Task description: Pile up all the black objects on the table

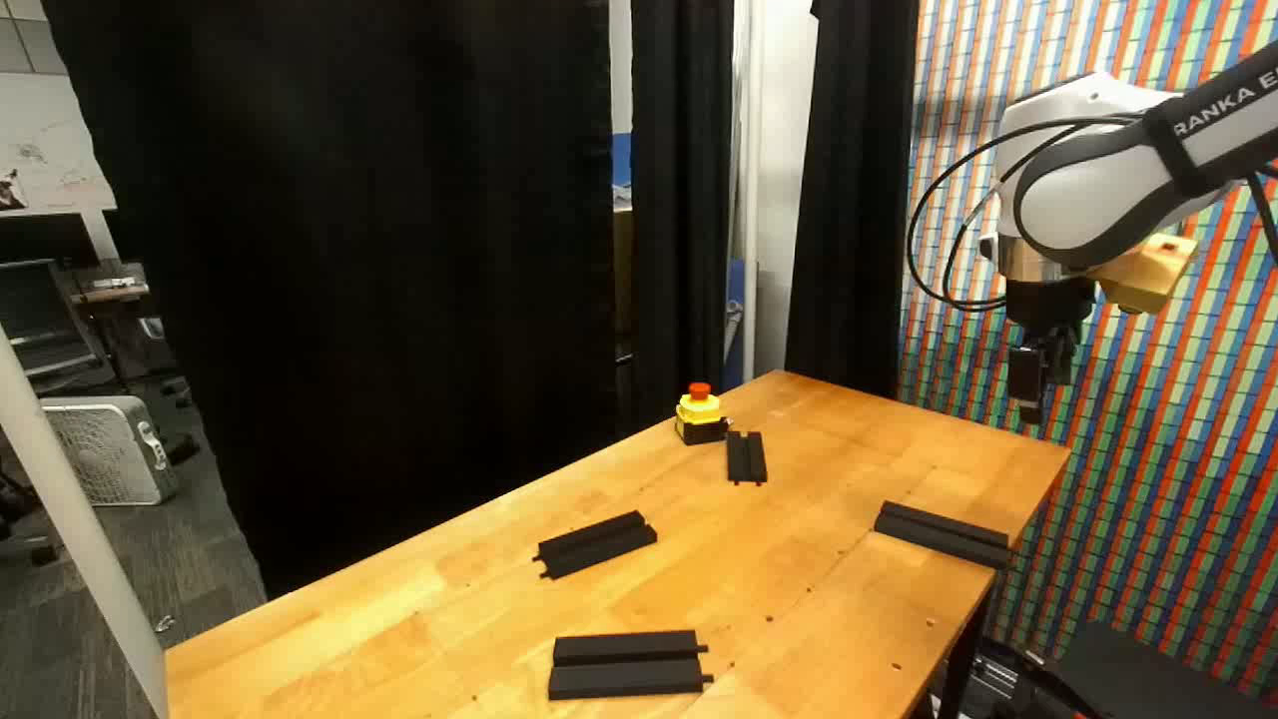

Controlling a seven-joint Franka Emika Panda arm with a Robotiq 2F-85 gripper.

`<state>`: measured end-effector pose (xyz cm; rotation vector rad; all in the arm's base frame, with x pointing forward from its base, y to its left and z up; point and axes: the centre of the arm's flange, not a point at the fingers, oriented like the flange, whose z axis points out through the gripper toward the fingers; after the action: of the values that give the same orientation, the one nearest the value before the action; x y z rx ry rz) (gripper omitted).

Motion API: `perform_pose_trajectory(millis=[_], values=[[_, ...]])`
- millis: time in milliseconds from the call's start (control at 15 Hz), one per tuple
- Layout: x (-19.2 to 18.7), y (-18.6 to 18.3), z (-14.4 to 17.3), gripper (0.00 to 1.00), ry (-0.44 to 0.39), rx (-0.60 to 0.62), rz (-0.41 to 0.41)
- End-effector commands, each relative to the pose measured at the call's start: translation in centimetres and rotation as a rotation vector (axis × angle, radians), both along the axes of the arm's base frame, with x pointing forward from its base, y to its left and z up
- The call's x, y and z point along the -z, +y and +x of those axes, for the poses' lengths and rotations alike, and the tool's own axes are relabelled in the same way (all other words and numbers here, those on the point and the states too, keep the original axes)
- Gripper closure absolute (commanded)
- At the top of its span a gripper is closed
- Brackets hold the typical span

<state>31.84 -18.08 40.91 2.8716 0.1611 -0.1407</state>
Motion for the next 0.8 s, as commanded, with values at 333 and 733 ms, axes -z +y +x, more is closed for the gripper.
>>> perform_pose_trajectory(millis=[333,733], values=[[-0.7,-0.2,0.3,0.0,-0.015,0.002,-0.007],[3.5,5.0,0.9,0.0,-0.133,-0.081,0.035]])
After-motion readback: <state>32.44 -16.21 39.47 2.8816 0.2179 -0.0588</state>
